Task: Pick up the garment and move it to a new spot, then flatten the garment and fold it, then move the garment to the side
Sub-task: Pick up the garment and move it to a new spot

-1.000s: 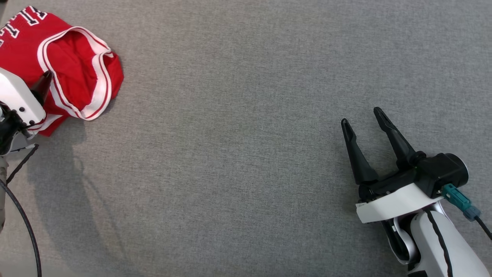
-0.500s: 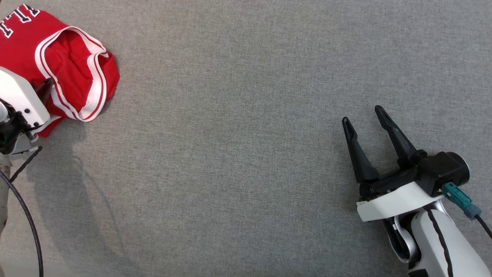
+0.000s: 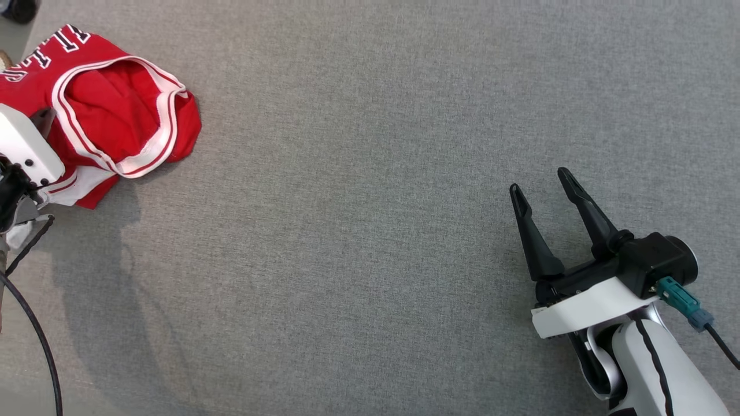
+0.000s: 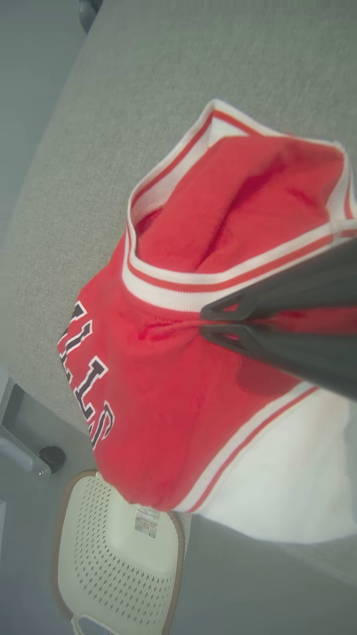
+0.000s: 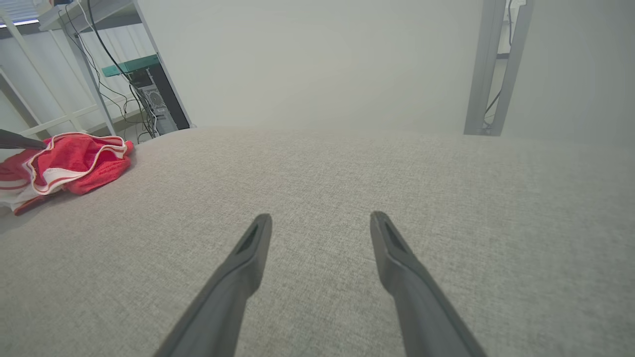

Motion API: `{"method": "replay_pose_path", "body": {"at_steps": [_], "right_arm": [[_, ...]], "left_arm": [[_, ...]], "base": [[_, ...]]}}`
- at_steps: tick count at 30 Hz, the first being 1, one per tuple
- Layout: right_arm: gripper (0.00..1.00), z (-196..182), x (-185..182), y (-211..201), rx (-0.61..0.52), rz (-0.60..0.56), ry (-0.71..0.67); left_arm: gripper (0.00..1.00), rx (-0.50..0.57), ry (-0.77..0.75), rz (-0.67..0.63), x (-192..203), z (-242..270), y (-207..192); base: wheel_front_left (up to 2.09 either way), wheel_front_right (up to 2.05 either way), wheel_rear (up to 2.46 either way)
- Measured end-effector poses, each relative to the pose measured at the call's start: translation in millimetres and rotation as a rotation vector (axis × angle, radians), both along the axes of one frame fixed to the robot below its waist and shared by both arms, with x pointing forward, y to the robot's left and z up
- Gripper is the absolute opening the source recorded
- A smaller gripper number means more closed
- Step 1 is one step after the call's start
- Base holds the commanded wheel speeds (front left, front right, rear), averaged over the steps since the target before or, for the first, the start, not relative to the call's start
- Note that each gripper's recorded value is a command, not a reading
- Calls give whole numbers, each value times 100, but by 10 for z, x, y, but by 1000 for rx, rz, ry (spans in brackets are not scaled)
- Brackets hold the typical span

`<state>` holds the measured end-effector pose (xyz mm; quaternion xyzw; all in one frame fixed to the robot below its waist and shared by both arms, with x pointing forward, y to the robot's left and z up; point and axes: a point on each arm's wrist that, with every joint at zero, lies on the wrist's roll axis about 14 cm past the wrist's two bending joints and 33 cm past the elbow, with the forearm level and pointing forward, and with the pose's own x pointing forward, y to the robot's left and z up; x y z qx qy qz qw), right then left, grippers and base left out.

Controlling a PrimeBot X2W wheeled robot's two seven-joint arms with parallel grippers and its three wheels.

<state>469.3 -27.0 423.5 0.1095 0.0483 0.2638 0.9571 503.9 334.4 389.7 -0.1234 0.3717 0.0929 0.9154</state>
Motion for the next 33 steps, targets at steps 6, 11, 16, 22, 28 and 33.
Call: {"method": "replay_pose_path", "body": {"at_steps": [6, 11, 16, 22, 28, 33], "right_arm": [[100, 147, -40, 37, 9, 5, -25], [100, 270, -103, 64, 15, 8, -44], [100, 474, -169, 90, 27, 9, -82], [100, 660, -269, 101, 39, 3, -115], [100, 800, -401, 70, 51, -13, -135], [100, 940, -477, 52, 58, -23, -166]], "left_arm": [[0, 22, -122, 22, 37, 307, 78], [0, 35, -248, 50, 53, 636, 152], [0, 59, -441, 86, 53, 1144, 257], [0, 78, -664, 101, 32, 1745, 285], [0, 50, -934, 110, -28, 2448, 183], [0, -7, -1081, 81, -106, 2848, -24]], "base": [[0, 0, 0], [0, 0, 0], [0, 0, 0], [0, 0, 0], [0, 0, 0], [0, 0, 0]]}}
